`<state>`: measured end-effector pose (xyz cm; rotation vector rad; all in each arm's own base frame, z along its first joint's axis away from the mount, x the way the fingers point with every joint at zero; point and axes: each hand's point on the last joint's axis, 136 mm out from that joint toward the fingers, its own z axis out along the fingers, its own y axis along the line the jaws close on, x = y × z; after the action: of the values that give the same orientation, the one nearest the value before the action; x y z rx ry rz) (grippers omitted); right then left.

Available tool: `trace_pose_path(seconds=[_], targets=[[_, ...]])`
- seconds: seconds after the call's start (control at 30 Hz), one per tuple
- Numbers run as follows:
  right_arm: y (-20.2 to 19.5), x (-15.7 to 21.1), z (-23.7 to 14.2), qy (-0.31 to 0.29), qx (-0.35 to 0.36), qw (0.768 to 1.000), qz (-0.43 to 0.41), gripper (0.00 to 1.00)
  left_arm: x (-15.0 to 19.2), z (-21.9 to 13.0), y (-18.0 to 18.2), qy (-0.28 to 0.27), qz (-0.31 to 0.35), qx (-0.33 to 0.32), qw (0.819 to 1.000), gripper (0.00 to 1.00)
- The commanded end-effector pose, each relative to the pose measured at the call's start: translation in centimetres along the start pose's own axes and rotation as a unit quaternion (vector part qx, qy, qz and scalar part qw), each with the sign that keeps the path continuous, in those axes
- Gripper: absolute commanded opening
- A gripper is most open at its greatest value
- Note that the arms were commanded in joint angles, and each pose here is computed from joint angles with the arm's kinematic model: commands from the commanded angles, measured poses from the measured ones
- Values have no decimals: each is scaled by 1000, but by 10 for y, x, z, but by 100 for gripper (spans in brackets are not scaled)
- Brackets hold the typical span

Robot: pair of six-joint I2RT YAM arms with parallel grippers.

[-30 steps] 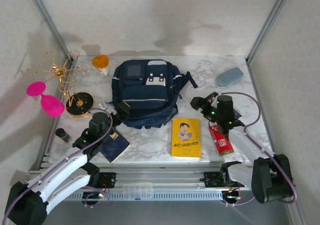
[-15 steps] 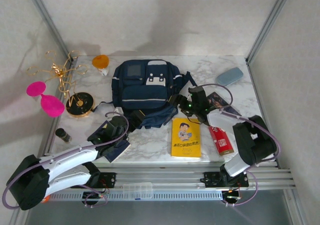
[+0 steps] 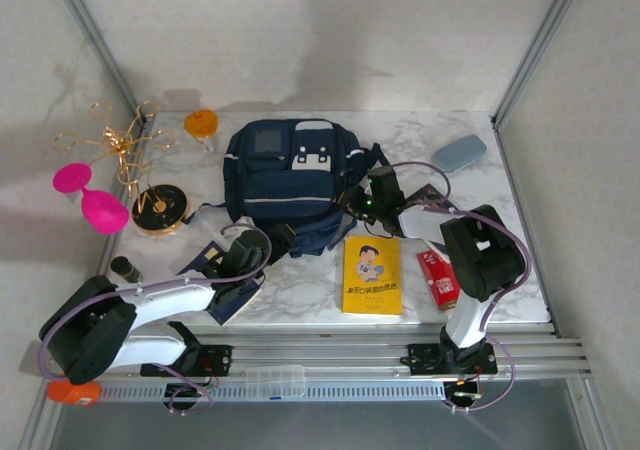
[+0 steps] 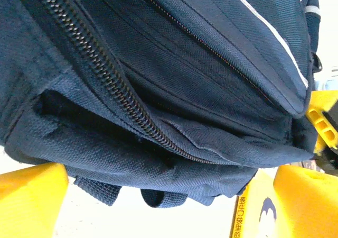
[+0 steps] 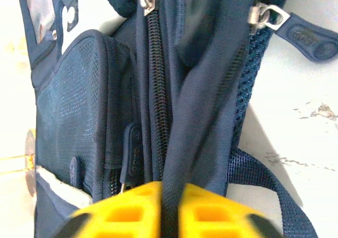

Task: Pack the student bag
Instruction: Rotate the student bag at the center of the table.

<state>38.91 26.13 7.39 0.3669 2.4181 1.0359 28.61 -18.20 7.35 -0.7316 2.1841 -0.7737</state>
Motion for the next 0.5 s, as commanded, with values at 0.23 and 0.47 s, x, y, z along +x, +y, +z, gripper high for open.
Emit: trace_pose_path(seconds=[0.23, 0.47], targets=[[70, -16, -51, -33, -101, 992, -62, 0, -44, 17, -21, -74, 21, 13, 997, 99], [93, 12, -73, -21, -125, 990, -68, 0, -88, 33, -40, -96, 21, 21, 995, 99]])
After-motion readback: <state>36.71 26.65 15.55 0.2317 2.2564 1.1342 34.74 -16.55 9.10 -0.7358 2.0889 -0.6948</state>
